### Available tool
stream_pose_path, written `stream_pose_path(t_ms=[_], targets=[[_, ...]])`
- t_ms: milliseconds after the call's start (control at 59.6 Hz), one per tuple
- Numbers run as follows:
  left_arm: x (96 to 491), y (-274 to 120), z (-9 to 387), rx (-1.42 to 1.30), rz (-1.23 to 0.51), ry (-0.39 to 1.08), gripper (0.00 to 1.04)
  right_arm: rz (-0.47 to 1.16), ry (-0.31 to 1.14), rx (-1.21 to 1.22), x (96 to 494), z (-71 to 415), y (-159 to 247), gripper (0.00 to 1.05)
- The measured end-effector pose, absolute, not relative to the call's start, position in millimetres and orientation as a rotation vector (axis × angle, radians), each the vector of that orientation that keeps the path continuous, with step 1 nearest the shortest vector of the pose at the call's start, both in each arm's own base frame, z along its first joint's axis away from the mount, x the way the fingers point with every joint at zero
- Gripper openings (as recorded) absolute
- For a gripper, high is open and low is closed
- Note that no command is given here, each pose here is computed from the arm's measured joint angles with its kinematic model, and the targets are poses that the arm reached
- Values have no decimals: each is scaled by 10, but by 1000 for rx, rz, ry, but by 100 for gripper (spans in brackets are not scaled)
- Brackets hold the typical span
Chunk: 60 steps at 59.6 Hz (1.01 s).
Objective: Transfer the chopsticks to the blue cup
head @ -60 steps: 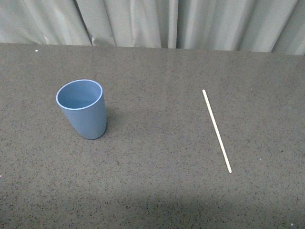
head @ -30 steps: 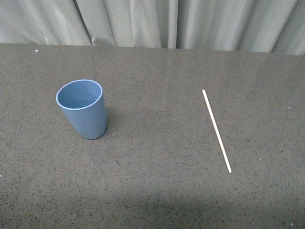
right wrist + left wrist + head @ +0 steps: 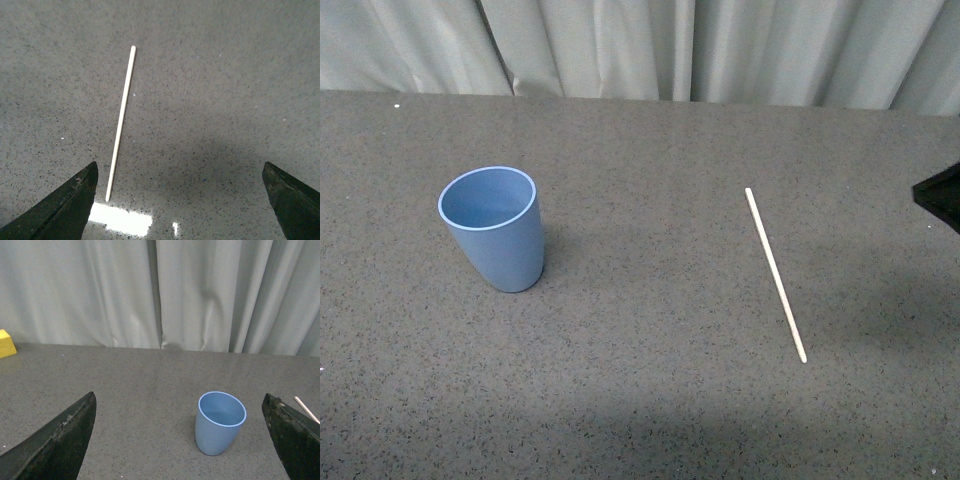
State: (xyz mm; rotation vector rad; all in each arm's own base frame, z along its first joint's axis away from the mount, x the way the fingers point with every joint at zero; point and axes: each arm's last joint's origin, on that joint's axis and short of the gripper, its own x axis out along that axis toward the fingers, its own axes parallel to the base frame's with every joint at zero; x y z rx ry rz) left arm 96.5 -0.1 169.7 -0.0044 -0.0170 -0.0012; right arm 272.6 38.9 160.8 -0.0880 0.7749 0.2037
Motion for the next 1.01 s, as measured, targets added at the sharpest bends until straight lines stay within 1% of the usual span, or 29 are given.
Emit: stream_pose_path(t_ms=[101,134,201,386,705,1007], targets=[[965,-1,1697,-4,-1,-17,98,184,883,-51,3017,1496,431,95],[965,-1,1697,-4,-1,-17,98,174,941,-28,3185,1410,464,95],[965,-1,1697,-4,-1,-17,98,164,1010,-10,3354,1309,510,95],[965,-1,1697,-4,-1,-17,98,164,1129,3,3694,1088,668,95],[965,-1,1697,-4,-1,-17,98,193,1199,-25,4055,866,945,95],[965,-1,1697,-4,-1,-17,98,196,1273,-45,4142,635,1097,95]])
